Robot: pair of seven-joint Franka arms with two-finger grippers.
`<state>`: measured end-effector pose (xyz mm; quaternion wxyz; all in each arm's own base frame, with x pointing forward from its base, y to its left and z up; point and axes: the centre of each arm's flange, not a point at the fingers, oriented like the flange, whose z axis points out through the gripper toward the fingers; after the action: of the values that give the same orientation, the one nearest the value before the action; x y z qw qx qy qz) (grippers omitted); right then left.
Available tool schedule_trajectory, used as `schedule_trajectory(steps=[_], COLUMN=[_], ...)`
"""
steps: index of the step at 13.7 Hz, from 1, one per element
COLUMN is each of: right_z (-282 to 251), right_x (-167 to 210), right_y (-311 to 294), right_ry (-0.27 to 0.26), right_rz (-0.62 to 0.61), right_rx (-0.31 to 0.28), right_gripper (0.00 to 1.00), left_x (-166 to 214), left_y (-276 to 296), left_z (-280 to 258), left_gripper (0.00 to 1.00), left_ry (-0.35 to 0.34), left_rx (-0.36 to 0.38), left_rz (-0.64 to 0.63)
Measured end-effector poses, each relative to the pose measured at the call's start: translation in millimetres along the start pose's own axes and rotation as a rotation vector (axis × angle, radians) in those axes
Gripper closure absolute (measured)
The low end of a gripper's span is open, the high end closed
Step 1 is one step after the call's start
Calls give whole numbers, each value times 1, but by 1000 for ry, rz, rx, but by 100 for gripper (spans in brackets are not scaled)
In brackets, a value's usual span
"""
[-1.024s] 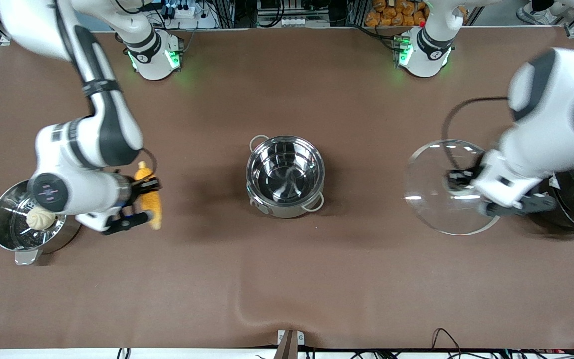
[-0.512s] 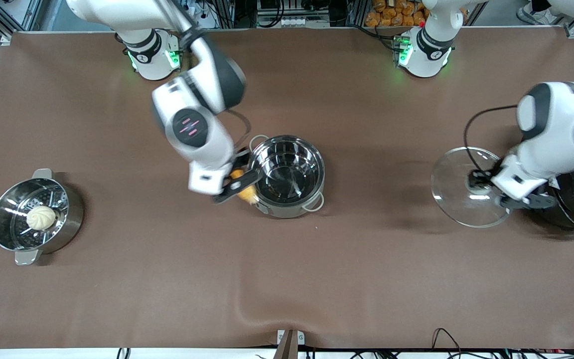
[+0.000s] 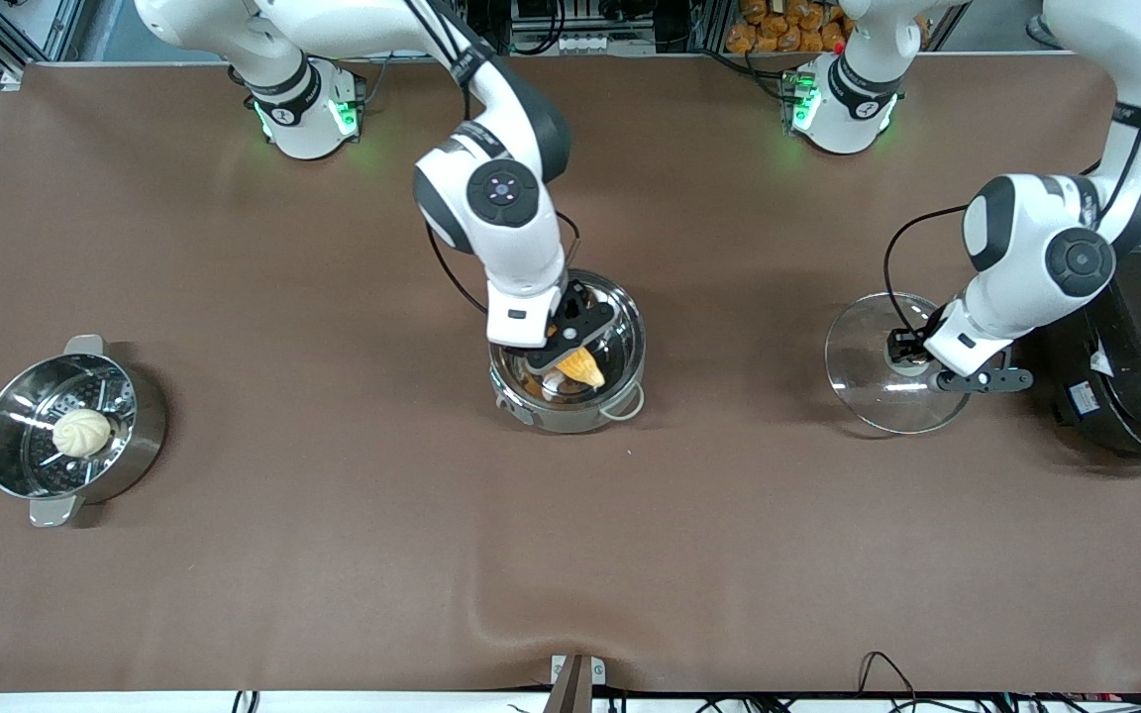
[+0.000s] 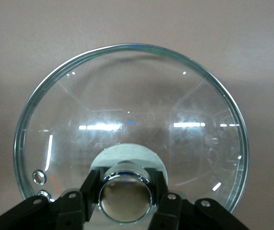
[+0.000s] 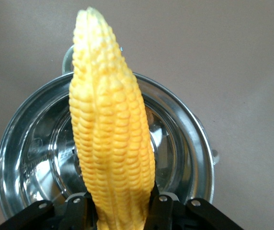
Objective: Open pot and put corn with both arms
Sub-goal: 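Lift the lid with the left gripper while the right gripper carries the corn, then set the lid down with the left gripper while the right gripper drops the corn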
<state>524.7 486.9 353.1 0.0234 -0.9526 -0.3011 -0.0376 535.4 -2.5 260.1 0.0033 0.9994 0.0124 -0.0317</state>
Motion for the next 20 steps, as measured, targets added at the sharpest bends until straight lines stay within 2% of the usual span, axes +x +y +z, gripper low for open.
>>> schedule_trajectory(steps=[3,5,6,8,9,10,15,18,20], right_z=[20,33,35,33,31,27,-32,-55,-65], right_x=[-3,-5,-5,-4,-4,-4,-6,-20,-33], right_y=[-10,-14,-14,-11,-7,0,98,172,216], right_ry=[-22,-41,-44,-41,-43,-50,-88,-133,-169], right_rz=[-7,-2,7,29,44,61,212,317,366], right_rx=[-8,-12,-13,-17,-21,-27,-41,-44,-42], right_gripper=[61,47,35,19,6,0,0,0,0], left_x=[2,3,3,3,3,3,14,21,25], left_y=[-10,-9,-9,-9,-9,-8,-5,2,5], left_z=[33,42,42,43,43,43,41,39,38], left_gripper=[50,50,50,50,50,50,50,50,35], left_ry=[-10,-16,-15,-15,-15,-15,5,17,30], left_rx=[-22,-28,-29,-29,-29,-29,-34,-38,-41], left_rz=[-21,-21,-21,-21,-21,-21,-16,-7,-3])
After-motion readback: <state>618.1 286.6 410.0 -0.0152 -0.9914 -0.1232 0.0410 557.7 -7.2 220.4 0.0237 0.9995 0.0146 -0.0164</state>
